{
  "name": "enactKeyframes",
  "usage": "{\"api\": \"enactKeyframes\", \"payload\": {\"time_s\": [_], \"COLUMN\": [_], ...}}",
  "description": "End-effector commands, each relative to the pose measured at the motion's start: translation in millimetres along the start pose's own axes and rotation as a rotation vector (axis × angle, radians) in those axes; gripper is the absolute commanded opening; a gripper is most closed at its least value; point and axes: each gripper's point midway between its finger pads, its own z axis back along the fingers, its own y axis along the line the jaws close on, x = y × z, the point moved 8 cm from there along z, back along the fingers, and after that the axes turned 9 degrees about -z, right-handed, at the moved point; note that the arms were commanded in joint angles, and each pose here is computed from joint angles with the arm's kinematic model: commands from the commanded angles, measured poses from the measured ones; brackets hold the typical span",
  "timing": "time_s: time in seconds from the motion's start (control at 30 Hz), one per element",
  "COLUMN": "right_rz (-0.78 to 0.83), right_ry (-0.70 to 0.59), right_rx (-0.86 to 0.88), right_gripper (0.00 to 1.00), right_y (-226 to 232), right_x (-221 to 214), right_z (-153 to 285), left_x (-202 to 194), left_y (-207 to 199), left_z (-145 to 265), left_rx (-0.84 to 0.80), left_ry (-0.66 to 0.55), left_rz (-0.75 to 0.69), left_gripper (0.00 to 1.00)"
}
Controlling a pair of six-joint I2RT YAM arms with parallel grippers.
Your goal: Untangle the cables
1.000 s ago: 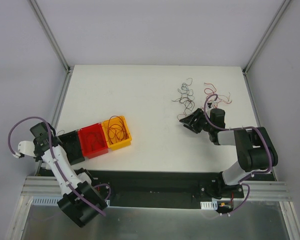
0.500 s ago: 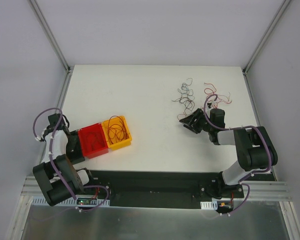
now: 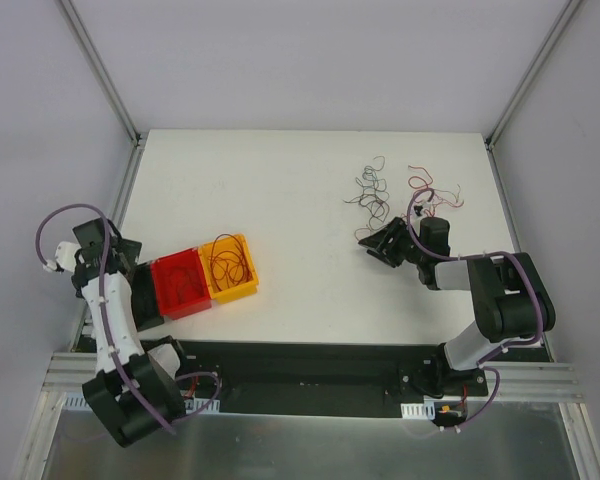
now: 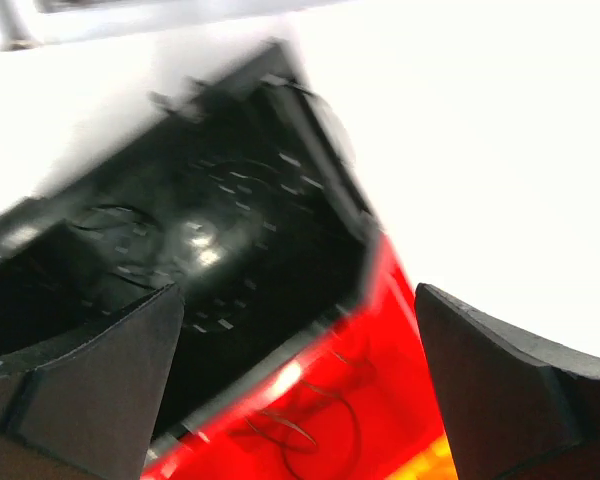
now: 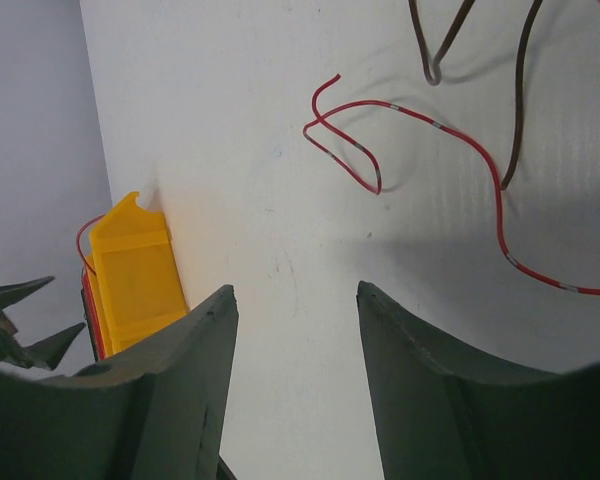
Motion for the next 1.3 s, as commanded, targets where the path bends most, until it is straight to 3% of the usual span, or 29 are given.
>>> {"api": "enactKeyframes", "payload": {"time_s": [0.0,0.2,0.37,0.57,0.73,0.9,0.97,1.27], "right_rz": [0.121,0.192,0.256,0.351,0.398,0.381,0.365,0.353], "right_ry": [-0.042,-0.075,-0.14,-0.202,-0.131,-0.1,-0.114,-0.128], "right_rx": [0.036,-0.067,-0.212,-0.382,-0.405,-0.464,-0.476,-0.58], "right_gripper": [0.54,0.54,0.55,0.57,0.57,0.56,0.56,0.56], "right_y": [18.1,9.8,16.7,38.7,66.1,88.2,95.3,83.3], "right_x": [10.8,13.3,27.4,45.2,63.3,91.3,100.2,136.5], "right_z": [1.0,3.3,19.8,50.3,47.9,25.8,15.5,-39.1], "left_x": [-1.4,-7.2,-56.6,-136.3,-168.2,-165.2,-162.1,-180.9], "left_y": [-30.6,-84.5,-162.1,-233.9,-216.0,-196.4,-194.6,-191.5], "left_z": [53.4,110.8,160.2,205.4,215.0,205.7,211.4,215.6], "left_rx": [-0.207,-0.428,-0.799,-1.149,-1.268,-1.23,-1.259,-1.379], "left_ry": [-0.064,-0.094,-0.021,0.217,0.319,0.167,0.159,0.366], "left_rz": [-0.027,-0.193,-0.619,-1.065,-1.249,-1.341,-1.345,-1.381], "left_gripper": [0.99,0.99,0.99,0.99,0.96,0.94,0.94,0.93]}}
